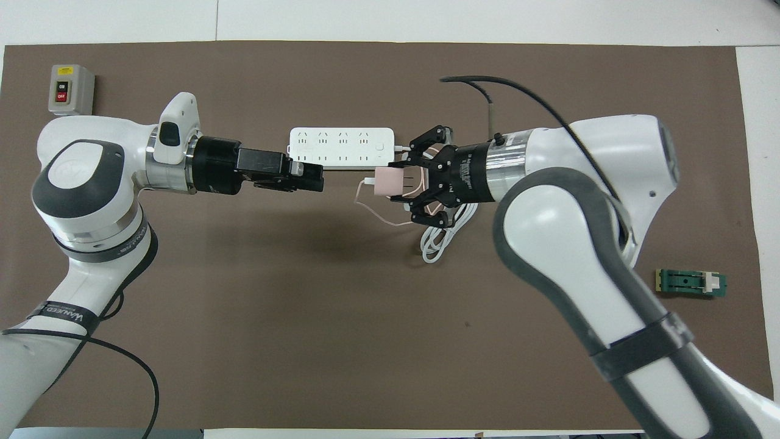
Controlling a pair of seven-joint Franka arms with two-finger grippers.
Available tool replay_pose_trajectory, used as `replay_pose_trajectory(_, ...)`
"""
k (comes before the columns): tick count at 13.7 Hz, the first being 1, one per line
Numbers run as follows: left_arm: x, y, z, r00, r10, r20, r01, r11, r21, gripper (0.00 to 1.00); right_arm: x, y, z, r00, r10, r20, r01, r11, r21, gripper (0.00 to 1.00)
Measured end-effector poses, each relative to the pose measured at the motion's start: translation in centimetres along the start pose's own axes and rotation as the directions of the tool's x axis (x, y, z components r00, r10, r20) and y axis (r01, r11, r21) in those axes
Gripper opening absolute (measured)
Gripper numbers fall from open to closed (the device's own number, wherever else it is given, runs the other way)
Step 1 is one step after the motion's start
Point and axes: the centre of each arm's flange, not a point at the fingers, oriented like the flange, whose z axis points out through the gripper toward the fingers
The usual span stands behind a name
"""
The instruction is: Plug charger into power strip
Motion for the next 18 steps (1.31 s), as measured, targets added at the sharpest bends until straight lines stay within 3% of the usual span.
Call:
replay_pose_trajectory(2, 0.3, -2.5, 0.8, 0.999, -0.053, 0.004, 0.054, 0.997, -0.060, 1.00, -1.5, 0.9, 1.9, 1.000, 0.000, -0.004, 0.000, 1.000, 0.000, 0.50)
replay_pose_trajectory(5, 0.4, -4.7, 1.1, 0.995, -0.096, 0.026, 0.098, 0.990, -0.105, 1.00, -1.2, 0.6, 1.7, 1.000, 0.008, -0.008, -0.008, 1.000, 0.009, 0.50)
replay_pose_trajectory(10, 0.3, -4.8, 1.0, 0.995, -0.093, 0.040, 0.098, 0.988, -0.123, 1.00, -1.8, 0.8, 1.7, 1.000, 0.009, 0.003, -0.009, 1.000, -0.016, 0.50)
replay_pose_trajectory(18, 0.5, -5.1, 0.3, 1.000, 0.014, 0.015, -0.012, 0.992, -0.128, 1.00, -3.4, -0.4, 0.2, 0.999, -0.014, 0.043, 0.016, 0.998, -0.060, 0.50)
